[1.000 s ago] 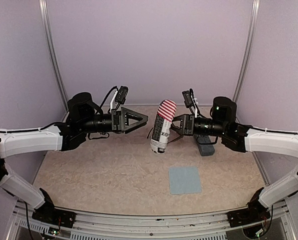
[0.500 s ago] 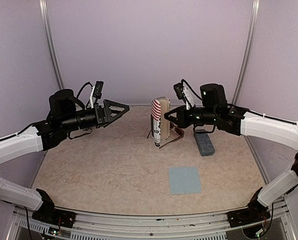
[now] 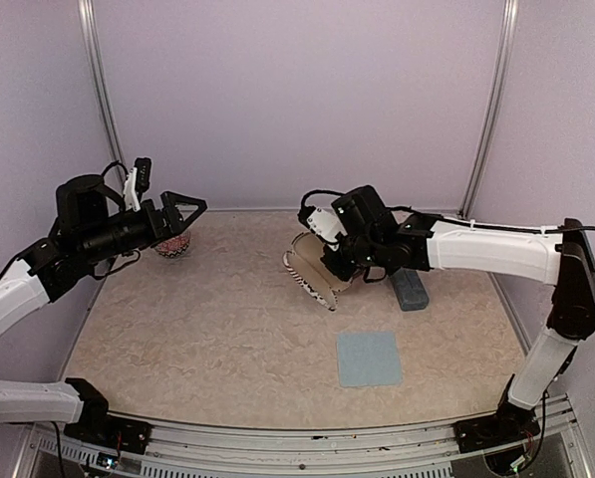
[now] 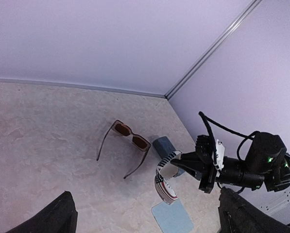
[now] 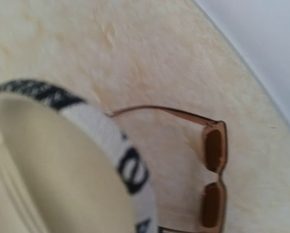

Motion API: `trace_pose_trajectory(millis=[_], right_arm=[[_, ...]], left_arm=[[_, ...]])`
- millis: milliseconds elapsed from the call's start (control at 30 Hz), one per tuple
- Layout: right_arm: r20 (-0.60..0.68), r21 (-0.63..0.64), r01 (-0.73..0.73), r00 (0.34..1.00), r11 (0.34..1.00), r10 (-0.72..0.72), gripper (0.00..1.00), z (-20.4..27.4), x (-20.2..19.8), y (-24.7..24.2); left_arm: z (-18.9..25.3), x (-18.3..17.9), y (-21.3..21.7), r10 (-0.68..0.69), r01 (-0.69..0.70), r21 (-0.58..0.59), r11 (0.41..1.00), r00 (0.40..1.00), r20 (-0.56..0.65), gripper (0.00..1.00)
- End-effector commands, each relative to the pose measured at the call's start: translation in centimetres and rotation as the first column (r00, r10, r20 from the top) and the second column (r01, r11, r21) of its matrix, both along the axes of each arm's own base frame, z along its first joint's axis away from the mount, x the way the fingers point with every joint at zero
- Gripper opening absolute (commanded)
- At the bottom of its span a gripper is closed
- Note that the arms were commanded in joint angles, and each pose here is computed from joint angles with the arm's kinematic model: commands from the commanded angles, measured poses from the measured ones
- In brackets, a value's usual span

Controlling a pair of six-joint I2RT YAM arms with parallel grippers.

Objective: Organize the sunglasses
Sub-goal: Place the opened sunglasses case at the center of the board.

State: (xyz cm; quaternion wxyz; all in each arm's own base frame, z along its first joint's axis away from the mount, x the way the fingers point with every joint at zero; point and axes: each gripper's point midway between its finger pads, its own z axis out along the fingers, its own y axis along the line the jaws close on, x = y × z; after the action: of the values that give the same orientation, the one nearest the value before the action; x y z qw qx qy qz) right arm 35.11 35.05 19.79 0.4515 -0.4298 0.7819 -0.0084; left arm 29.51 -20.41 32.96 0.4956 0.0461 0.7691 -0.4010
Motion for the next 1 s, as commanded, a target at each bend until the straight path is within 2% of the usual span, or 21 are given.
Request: trace_pose_trajectory(millis=[0, 267, 467, 700, 900, 967], right_arm=[[0.156, -0.275, 0.038, 0.988, 0.961, 0.005, 0.0, -0.5, 0.8, -0.2], [0.223, -0.521, 0.003, 0.966, 0.853, 0.132, 0.0, -3.6, 0.7, 2.9], [0.223, -0.579, -0.019, 0.958, 0.815, 0.181, 0.0, -4.8, 1.0, 5.0], [0.215, -0.666, 0.027, 0.964, 0.746, 0.157, 0.0, -7.5, 2.1, 5.8], [0.171, -0.699, 0.024, 0.976, 0.715, 0.134, 0.05, -9.3, 2.1, 6.9], [0.154, -0.699, 0.02, 0.98, 0.715, 0.123, 0.1, -9.8, 1.9, 7.2]], left_arm=[[1.0, 0.3, 3.2, 0.131, -0.133, 0.076, 0.988, 0.991, 0.032, 0.99], [1.6, 0.3, 7.2, 0.317, -0.323, 0.138, 0.936, 0.946, 0.058, 0.99], [0.9, 0.0, 7.8, 0.337, -0.342, 0.159, 0.926, 0.94, 0.058, 0.99], [0.0, 0.0, 7.5, 0.321, -0.323, 0.17, 0.931, 0.946, 0.039, 0.99], [-0.3, -0.1, 7.6, 0.32, -0.322, 0.18, 0.929, 0.946, 0.045, 0.99], [-0.6, -0.1, 7.5, 0.317, -0.319, 0.182, 0.93, 0.948, 0.044, 0.99]])
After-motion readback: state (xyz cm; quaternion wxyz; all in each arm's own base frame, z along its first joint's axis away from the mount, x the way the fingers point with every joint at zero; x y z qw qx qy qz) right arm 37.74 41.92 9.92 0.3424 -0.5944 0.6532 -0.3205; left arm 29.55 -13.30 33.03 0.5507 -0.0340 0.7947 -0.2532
